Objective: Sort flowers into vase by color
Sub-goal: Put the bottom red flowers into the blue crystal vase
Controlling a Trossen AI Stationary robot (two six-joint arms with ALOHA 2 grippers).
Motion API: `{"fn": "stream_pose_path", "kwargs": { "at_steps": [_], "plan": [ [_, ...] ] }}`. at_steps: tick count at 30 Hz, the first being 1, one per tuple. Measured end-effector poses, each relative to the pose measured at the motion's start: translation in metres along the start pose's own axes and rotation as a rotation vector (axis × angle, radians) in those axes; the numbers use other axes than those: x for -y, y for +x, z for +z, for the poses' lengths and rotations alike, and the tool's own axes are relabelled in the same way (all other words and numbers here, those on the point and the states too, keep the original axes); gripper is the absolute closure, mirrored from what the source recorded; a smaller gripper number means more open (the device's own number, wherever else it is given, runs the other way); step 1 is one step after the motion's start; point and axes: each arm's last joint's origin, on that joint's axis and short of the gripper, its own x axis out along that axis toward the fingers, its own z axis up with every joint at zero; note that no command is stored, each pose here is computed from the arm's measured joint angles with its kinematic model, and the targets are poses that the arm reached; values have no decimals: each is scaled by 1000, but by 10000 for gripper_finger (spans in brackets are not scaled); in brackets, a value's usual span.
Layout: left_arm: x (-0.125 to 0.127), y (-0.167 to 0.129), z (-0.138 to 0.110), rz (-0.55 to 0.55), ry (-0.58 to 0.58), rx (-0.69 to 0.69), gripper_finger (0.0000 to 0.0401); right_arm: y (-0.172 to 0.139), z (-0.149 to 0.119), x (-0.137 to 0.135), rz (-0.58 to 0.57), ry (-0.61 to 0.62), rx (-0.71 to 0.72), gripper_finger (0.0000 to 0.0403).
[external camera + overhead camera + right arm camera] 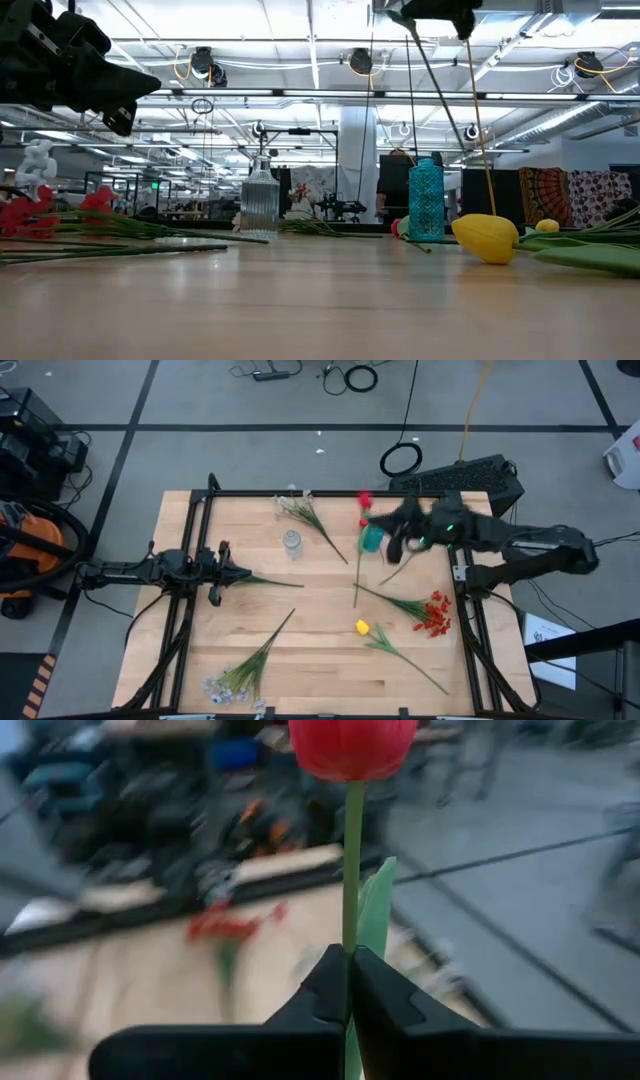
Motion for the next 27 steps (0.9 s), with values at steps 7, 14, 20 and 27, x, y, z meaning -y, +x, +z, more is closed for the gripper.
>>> {"fn": "stream_pose_path", "kwargs": {
  "at_steps": [7,14,20,27],
  "plan": [
    [0,0,0,0,0,0,401,-7,19,43,-15,17,240,402],
    [0,0,0,0,0,0,401,12,12,76,-21,24,185,402],
    [0,0,0,0,0,0,401,14,10,91,-48,6,171,402],
    [0,0,0,0,0,0,401,23,-17,95,-12,48,167,402]
  ]
}}
